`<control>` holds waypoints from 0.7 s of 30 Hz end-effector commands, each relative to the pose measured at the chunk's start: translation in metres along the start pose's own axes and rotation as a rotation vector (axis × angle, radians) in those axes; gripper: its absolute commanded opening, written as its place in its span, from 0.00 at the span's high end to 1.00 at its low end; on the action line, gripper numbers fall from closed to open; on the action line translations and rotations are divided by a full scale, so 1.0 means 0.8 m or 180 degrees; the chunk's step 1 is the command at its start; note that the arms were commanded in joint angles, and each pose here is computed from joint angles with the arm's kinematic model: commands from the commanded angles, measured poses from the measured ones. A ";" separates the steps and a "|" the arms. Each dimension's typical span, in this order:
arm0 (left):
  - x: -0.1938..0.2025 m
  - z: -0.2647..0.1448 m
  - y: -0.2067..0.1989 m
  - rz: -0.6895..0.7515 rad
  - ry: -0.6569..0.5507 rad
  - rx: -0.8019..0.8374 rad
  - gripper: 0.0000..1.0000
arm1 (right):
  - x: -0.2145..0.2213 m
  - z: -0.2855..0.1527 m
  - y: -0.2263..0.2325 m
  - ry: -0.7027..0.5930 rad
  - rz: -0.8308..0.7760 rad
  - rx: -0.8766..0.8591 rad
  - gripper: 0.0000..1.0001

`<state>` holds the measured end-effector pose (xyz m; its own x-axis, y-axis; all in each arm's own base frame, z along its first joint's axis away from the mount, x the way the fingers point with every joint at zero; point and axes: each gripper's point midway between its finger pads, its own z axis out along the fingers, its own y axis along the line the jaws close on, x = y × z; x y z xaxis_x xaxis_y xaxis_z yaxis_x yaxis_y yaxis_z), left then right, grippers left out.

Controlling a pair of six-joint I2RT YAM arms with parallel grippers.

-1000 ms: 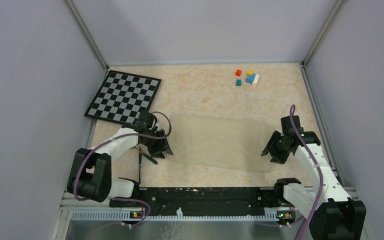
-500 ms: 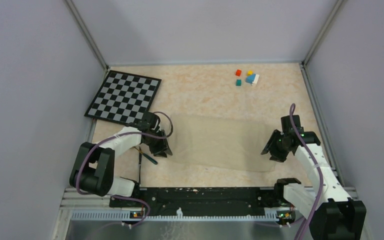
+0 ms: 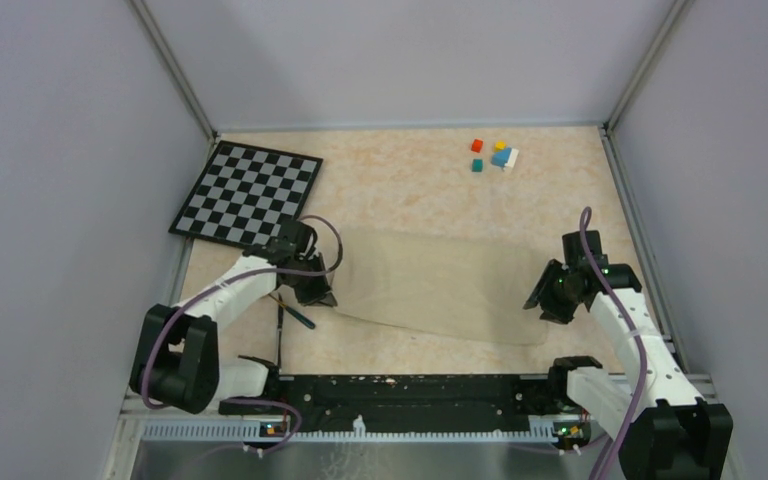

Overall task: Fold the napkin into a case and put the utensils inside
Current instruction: Smooth out the rectangle-folded napkin at the center of the board.

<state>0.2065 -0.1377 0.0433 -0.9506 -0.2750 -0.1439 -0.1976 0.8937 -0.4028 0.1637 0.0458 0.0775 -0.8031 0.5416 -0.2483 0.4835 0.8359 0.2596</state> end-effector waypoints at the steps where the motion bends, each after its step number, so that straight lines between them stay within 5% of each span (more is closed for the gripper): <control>1: -0.007 -0.019 -0.004 0.0058 -0.0117 -0.0047 0.97 | -0.004 0.000 0.000 -0.0086 -0.0056 -0.0001 0.58; 21: -0.009 0.006 0.018 -0.0119 -0.0078 -0.0318 1.00 | -0.018 0.027 0.022 -0.0052 -0.0038 -0.0164 0.57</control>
<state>0.2016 -0.1218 0.0372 -0.9414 -0.3085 -0.1363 -0.2546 0.9151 -0.3126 0.1752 0.0503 0.0707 -0.8079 0.5366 -0.2436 0.4714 0.8365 0.2795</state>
